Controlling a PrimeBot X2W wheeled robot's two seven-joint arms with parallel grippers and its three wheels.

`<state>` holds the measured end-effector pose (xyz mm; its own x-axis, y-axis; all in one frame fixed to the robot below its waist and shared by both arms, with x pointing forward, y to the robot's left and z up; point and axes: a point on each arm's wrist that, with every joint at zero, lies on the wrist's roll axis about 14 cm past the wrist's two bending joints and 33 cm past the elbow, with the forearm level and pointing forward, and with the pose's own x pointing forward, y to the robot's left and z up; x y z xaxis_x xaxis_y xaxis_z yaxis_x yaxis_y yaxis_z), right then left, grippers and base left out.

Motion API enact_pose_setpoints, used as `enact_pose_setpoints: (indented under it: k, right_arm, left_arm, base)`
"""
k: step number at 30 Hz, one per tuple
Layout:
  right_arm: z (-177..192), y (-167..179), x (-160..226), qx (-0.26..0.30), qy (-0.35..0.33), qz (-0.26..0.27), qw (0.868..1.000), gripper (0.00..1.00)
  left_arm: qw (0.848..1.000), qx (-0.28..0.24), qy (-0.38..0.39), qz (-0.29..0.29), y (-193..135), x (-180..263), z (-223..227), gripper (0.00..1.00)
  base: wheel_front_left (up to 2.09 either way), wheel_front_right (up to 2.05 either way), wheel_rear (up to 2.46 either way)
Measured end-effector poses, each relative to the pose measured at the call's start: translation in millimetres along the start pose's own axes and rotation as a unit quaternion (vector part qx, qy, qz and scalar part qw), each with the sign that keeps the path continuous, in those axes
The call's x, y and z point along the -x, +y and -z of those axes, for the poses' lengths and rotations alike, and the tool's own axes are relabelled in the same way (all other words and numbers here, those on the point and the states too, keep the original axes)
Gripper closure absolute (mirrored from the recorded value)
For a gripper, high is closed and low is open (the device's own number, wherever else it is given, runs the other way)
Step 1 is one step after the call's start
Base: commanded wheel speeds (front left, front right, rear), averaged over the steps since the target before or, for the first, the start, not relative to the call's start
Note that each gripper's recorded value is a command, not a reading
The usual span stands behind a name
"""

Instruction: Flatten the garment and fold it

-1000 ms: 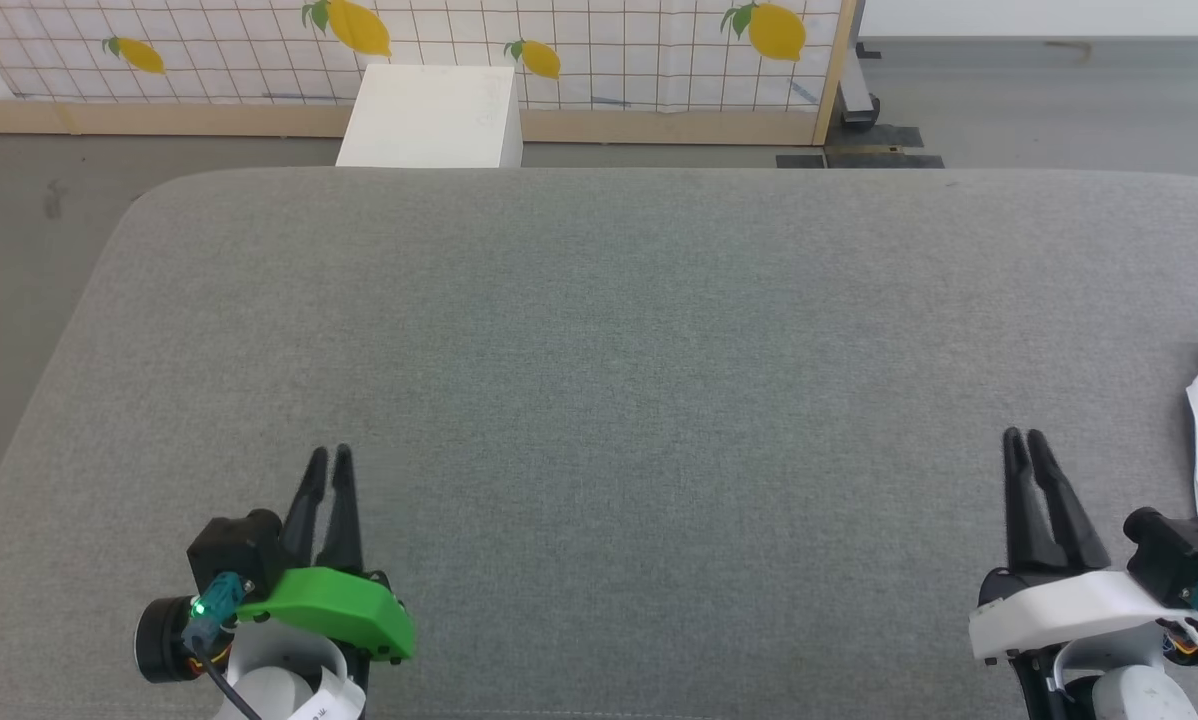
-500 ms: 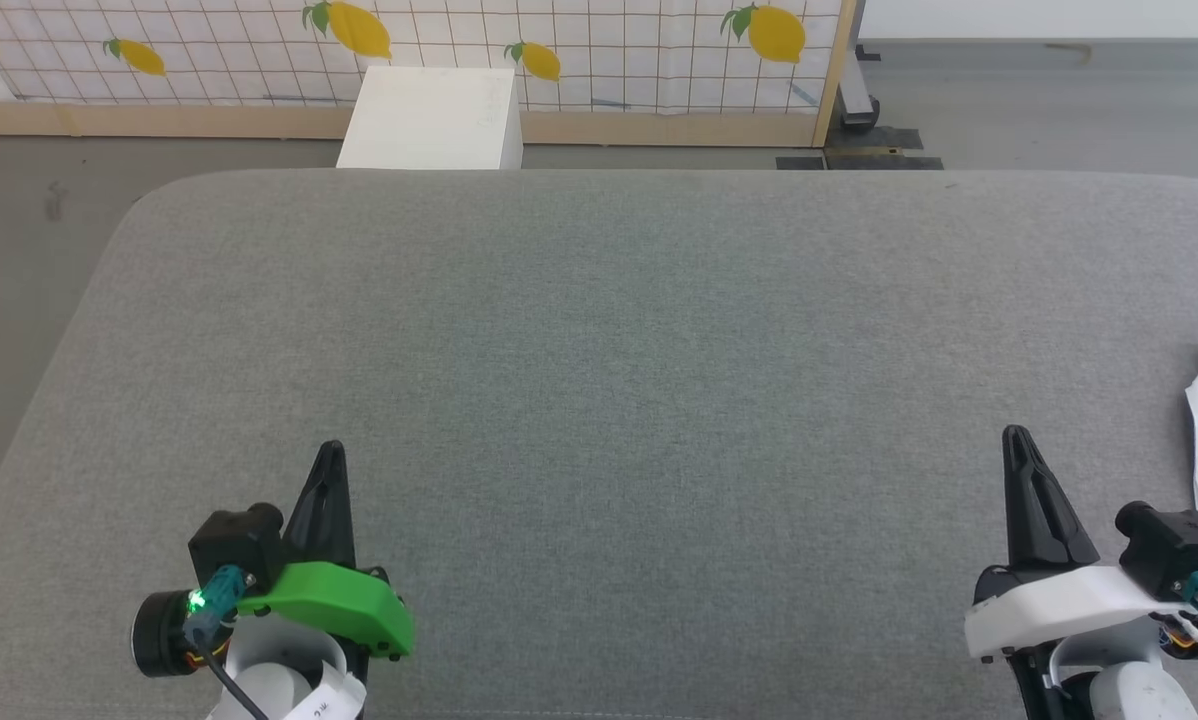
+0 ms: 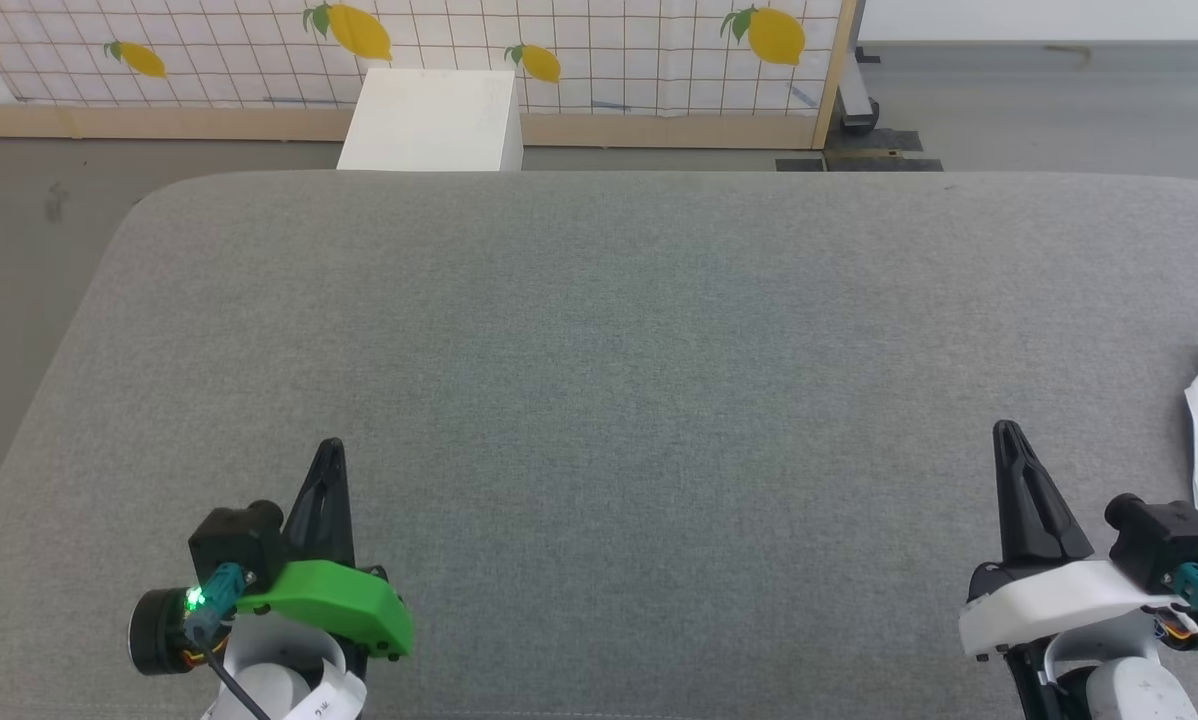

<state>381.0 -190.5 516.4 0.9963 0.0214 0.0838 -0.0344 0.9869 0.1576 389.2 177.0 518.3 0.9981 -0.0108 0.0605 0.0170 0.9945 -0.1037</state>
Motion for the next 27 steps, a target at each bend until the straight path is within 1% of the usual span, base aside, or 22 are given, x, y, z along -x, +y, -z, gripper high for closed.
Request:
enact_pose_setpoints:
  k: [4,27]
  right_arm:
    - [-0.4,1.6,-0.2,0.004,0.002,-0.003,1.000,1.00]
    - [-1.4,9.5,1.4,0.026,0.014,-0.017,0.999,1.00]
  left_arm:
    - [1.000,-0.008,0.004,0.001,-0.5,1.2,1.1,1.00]
    - [1.000,-0.020,0.008,0.001,-2.2,2.8,-3.4,1.00]
  base:
    - [0.00,0.00,0.00]
    - [0.00,0.00,0.00]
